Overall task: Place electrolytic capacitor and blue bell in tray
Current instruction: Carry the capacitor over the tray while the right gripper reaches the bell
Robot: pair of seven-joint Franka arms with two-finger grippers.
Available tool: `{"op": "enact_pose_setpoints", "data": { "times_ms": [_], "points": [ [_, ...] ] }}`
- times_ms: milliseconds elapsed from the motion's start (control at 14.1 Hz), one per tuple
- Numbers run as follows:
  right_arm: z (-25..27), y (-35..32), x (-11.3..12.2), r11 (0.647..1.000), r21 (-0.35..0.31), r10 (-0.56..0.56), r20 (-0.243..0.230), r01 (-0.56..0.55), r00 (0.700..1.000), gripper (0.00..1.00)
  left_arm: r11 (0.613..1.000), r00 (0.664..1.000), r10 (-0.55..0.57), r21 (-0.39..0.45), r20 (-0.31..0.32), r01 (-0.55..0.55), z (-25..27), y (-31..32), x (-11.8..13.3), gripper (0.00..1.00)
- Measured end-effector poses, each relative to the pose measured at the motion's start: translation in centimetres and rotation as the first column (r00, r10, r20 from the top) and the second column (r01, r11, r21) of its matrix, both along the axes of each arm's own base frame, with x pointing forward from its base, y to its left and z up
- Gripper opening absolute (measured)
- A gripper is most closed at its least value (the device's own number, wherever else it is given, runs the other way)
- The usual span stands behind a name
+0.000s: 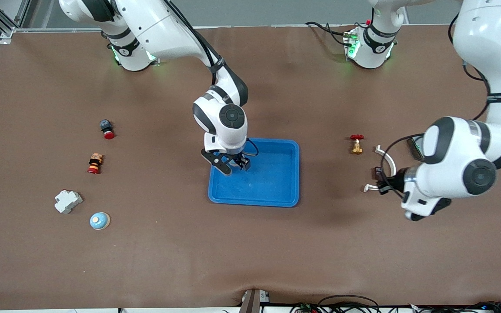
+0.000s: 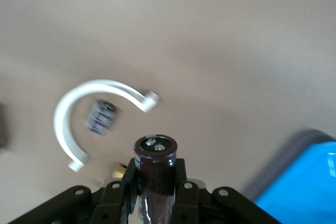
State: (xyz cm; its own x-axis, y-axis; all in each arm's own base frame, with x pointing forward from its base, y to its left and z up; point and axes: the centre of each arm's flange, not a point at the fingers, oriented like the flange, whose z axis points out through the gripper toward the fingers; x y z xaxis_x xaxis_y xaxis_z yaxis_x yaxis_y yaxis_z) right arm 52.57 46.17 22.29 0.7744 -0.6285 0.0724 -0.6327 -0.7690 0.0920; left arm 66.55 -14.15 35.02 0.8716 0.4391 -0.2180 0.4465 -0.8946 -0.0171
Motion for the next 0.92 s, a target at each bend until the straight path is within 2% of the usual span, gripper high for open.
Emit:
{"op": "enact_pose_setpoints", "data": {
  "times_ms": [213,426,709,922],
  "points": [
    [3.7,-3.0,3.5,0.994,-0.044,0.092,-0.068,-0.095,0.993,1.0,0.997,0.997,0.07,0.034,-0.011,-0.07,0.1,-6.8,-1.8,0.3],
    [5.8,-8.4,6.9,0.983,-0.044,0.171,-0.12,-0.177,0.978,1.0,0.989,0.991,0.131,0.065,-0.02,-0.129,-0.4,-11.9,-3.6,0.3],
    [8.3,-16.2,10.6,0.968,-0.02,0.246,-0.144,-0.252,0.958,1.0,0.973,0.976,0.218,0.08,-0.003,-0.217,-3.6,-19.5,-6.2,0.3],
    [9.1,-23.4,13.1,0.934,0.014,0.353,-0.166,-0.356,0.921,1.0,0.959,0.97,0.244,0.145,0.008,-0.243,-8.1,-23.6,-8.4,0.3]
  ]
}}
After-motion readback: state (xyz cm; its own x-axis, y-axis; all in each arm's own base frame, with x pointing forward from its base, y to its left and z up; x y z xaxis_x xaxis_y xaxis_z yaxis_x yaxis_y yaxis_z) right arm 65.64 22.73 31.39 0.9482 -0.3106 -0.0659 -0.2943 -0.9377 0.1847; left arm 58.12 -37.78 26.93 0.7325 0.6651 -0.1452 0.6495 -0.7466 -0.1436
